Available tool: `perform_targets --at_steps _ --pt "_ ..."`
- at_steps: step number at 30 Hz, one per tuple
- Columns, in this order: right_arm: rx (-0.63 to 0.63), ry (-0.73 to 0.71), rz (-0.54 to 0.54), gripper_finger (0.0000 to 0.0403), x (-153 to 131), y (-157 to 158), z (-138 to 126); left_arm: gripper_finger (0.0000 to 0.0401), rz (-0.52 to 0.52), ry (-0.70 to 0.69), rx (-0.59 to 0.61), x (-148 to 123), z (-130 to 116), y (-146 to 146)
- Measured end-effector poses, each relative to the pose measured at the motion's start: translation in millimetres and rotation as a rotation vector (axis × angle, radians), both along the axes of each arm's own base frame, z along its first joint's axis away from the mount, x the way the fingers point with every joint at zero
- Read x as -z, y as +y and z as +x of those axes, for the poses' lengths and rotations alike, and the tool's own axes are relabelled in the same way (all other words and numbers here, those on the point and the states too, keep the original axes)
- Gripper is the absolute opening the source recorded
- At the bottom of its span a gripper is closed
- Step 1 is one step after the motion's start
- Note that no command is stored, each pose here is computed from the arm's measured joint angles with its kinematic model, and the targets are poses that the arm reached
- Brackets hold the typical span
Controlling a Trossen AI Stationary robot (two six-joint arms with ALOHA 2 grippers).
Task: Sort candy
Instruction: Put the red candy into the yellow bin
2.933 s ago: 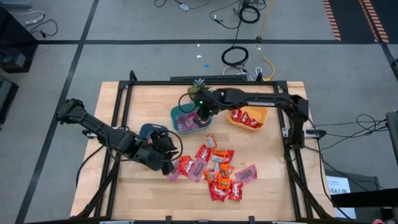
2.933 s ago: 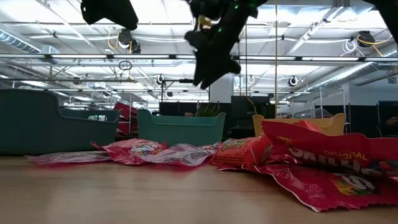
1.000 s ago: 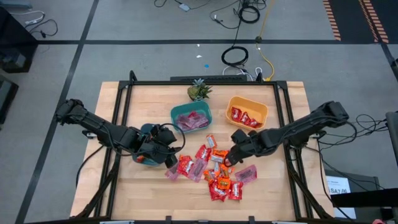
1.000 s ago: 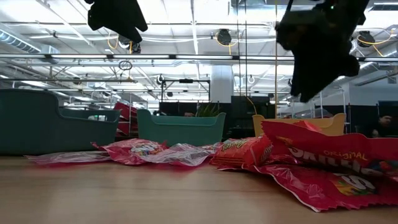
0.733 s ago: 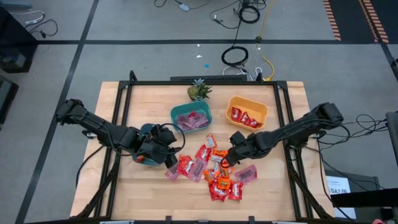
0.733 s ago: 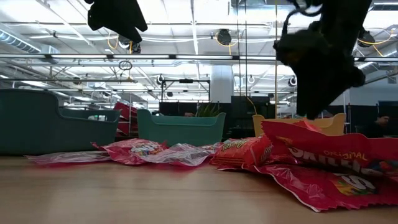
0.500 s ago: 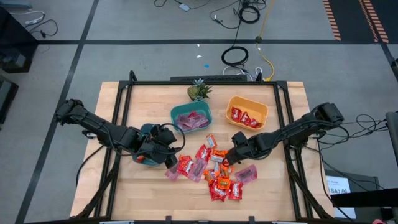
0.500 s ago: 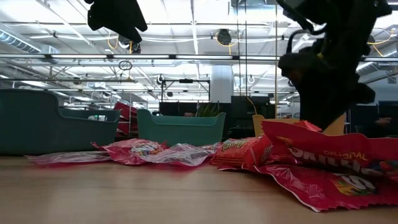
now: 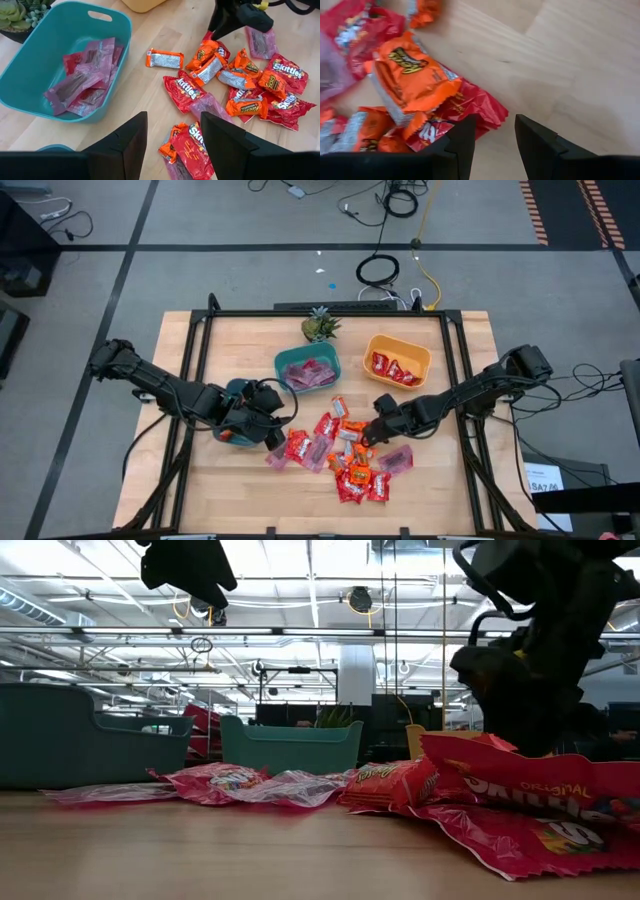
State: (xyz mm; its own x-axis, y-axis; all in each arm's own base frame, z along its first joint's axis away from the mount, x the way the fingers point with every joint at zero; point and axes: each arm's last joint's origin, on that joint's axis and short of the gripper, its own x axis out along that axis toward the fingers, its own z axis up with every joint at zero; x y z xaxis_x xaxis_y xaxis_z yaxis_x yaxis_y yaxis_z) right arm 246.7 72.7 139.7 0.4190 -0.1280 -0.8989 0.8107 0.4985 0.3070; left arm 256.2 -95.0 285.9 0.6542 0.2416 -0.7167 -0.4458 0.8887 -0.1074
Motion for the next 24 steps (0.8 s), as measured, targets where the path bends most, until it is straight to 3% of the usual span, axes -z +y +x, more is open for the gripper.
perform_targets --at_steps 7,15,24 --pt "-0.015 -0.068 0.021 0.0106 0 2 5 0.0193 0.000 0.000 0.000 0 0 0" --pt "-0.069 -0.110 0.032 0.0007 -3 4 9 0.0193 0.001 0.001 0.001 0 0 0" --pt "-0.076 -0.142 0.061 0.0001 -13 4 7 0.0193 -0.019 0.010 0.015 0 0 -1"
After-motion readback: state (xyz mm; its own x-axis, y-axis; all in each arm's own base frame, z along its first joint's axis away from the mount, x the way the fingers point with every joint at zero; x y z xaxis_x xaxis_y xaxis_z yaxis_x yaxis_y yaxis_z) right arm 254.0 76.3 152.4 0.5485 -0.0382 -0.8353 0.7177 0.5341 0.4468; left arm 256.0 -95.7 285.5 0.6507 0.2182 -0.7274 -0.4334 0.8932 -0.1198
